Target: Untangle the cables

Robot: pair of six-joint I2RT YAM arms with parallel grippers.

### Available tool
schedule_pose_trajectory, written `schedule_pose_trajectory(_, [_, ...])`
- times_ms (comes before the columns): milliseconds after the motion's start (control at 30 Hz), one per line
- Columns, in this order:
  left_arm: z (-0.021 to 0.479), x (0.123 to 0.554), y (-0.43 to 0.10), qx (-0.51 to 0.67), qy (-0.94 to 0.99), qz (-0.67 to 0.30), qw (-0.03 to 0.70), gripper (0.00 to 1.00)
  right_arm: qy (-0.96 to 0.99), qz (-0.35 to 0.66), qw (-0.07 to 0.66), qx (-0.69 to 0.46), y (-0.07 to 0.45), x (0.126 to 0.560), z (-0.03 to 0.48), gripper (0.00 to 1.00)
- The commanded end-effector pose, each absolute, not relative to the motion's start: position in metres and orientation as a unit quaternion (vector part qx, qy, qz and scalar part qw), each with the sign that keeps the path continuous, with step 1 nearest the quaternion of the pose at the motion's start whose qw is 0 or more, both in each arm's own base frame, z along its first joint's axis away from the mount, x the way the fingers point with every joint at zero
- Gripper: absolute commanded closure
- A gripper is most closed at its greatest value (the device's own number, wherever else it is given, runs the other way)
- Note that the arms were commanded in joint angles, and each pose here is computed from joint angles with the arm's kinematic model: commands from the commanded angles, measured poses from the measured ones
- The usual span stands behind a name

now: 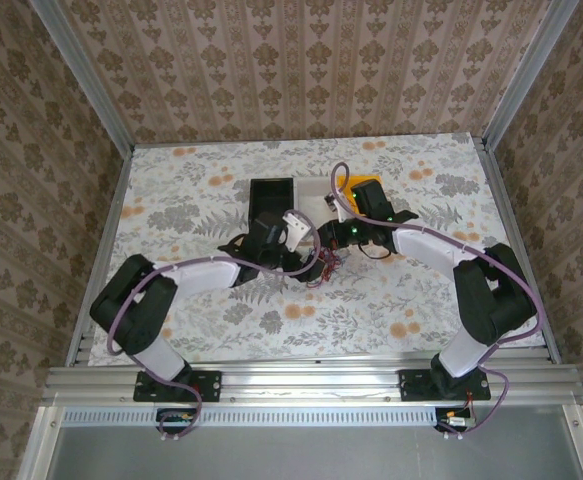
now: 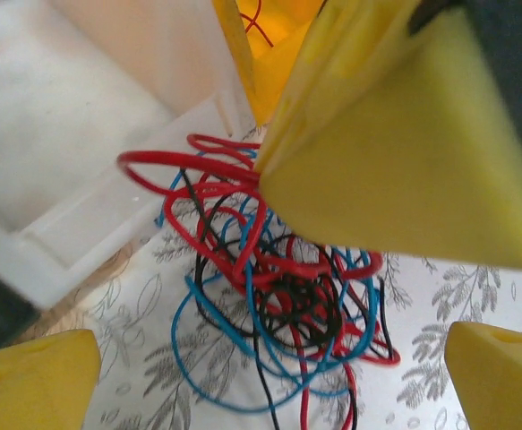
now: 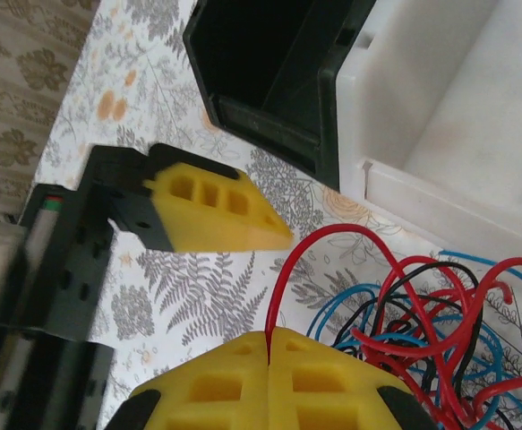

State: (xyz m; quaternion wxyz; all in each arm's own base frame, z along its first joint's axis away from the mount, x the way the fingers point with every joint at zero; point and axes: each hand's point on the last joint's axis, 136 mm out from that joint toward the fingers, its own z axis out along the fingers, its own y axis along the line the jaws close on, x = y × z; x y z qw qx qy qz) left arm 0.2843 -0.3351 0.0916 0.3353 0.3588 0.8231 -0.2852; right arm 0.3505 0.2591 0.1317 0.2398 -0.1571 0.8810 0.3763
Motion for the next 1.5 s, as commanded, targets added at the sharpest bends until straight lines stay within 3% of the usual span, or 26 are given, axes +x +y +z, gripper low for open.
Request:
schedule_pose_trajectory(0, [0.093, 0.291, -0.353, 0.38, 0.808, -0.297, 0.339, 0.02, 0.86, 0.413, 0.262, -0.145, 0.259, 0.353, 0.156, 1.0])
schedule_pose_trajectory(100, [0.081, 0.295, -0.358, 0.383, 0.814, -0.291, 0.325, 0.08, 0.858, 0.421, 0.27, -0.118, 0.249, 0.36, 0.16, 1.0])
schedule_pose_trajectory(200, [0.073, 0.296, -0.36, 0.385, 0.815, -0.291, 0.321, 0.21, 0.854, 0.43, 0.277, -0.095, 0.24, 0.364, 0.163, 1.0])
schedule_pose_trajectory(433, [0.059, 0.297, -0.362, 0.389, 0.822, -0.289, 0.3, 0.73, 0.843, 0.433, 0.313, -0.056, 0.22, 0.37, 0.179, 1.0])
schedule_pose_trajectory(633, [0.052, 0.3, -0.343, 0.36, 0.84, -0.275, 0.298, 1.0, 0.836, 0.375, 0.4, 0.014, 0.175, 0.388, 0.212, 1.0])
schedule_pose_trajectory(867, [0.047, 0.289, -0.309, 0.327, 0.861, -0.255, 0.295, 1.0, 0.816, 0.216, 0.517, 0.144, 0.084, 0.395, 0.254, 1.0])
schedule_pose_trajectory(1133, [0.035, 0.274, -0.279, 0.292, 0.88, -0.247, 0.283, 1.0, 0.801, 0.138, 0.547, 0.203, 0.027, 0.389, 0.27, 1.0])
schedule_pose_trajectory(1233, [0.038, 0.271, -0.283, 0.299, 0.875, -0.256, 0.282, 1.0, 0.831, 0.179, 0.512, 0.126, 0.063, 0.398, 0.259, 0.97])
schedule_pose_trajectory(1467, [0.048, 0.27, -0.298, 0.337, 0.857, -0.266, 0.285, 1.0, 0.893, 0.28, 0.336, -0.109, 0.208, 0.368, 0.18, 0.73])
